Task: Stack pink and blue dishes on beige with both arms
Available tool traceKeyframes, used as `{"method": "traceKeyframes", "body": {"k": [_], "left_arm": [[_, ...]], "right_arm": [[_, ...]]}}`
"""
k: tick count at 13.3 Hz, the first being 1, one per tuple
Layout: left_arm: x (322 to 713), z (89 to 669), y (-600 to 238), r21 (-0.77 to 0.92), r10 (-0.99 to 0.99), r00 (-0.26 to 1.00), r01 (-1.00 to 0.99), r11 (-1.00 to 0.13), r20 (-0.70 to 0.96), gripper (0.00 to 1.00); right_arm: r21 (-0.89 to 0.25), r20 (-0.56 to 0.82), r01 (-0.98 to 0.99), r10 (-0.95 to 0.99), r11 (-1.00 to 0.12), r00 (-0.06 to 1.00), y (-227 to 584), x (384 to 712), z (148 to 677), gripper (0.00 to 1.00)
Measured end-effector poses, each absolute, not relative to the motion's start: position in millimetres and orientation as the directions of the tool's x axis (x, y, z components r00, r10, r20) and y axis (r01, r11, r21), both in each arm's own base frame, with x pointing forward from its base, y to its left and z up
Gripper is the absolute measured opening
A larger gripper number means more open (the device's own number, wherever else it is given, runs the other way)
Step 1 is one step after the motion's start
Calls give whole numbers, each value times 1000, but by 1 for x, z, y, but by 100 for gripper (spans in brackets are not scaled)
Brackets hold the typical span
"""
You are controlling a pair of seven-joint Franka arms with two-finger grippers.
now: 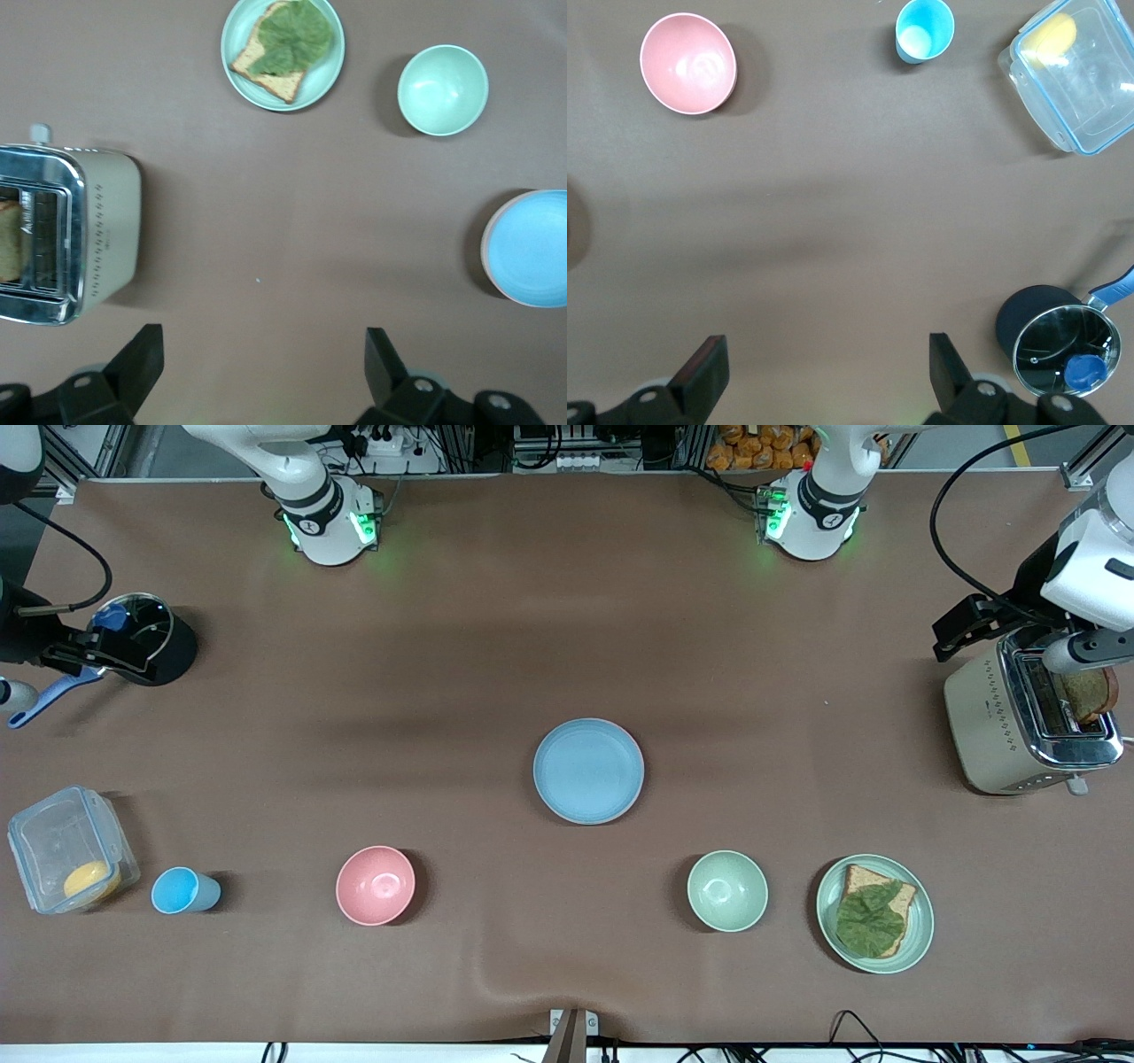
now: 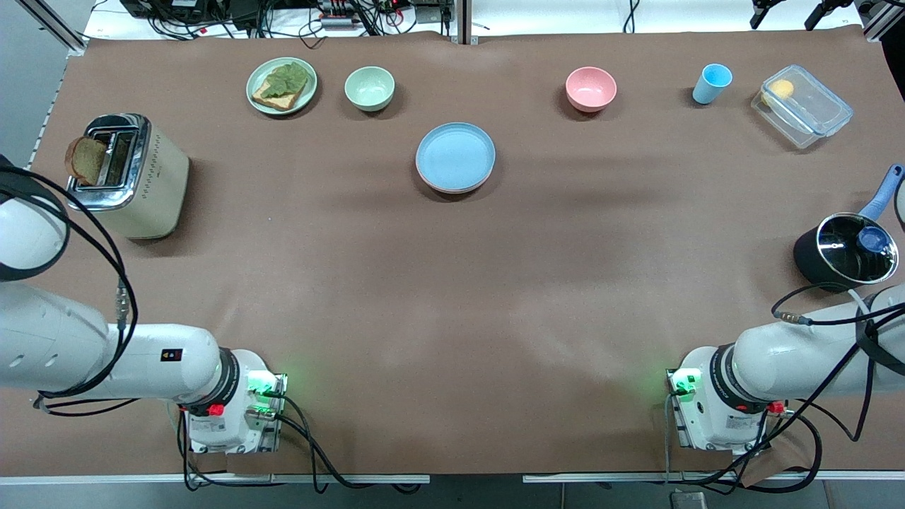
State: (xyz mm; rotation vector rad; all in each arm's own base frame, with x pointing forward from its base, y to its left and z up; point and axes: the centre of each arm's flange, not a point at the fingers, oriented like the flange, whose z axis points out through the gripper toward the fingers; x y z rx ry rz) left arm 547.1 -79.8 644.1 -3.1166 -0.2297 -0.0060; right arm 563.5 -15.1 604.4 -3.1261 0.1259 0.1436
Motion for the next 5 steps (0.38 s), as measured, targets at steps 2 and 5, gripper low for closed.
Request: {"method": "traceKeyframes", "body": {"k": [2, 5], "left_arm": [[549, 641, -79, -9, 145, 989, 145, -989, -4, 100], [551, 636, -79, -9, 136, 991, 136, -991, -13, 100]], "right_arm": [[-6, -92, -81, -80, -997, 992, -15, 563, 604, 100], [-6, -93, -82, -81, -997, 992, -15, 564, 604, 100]]}}
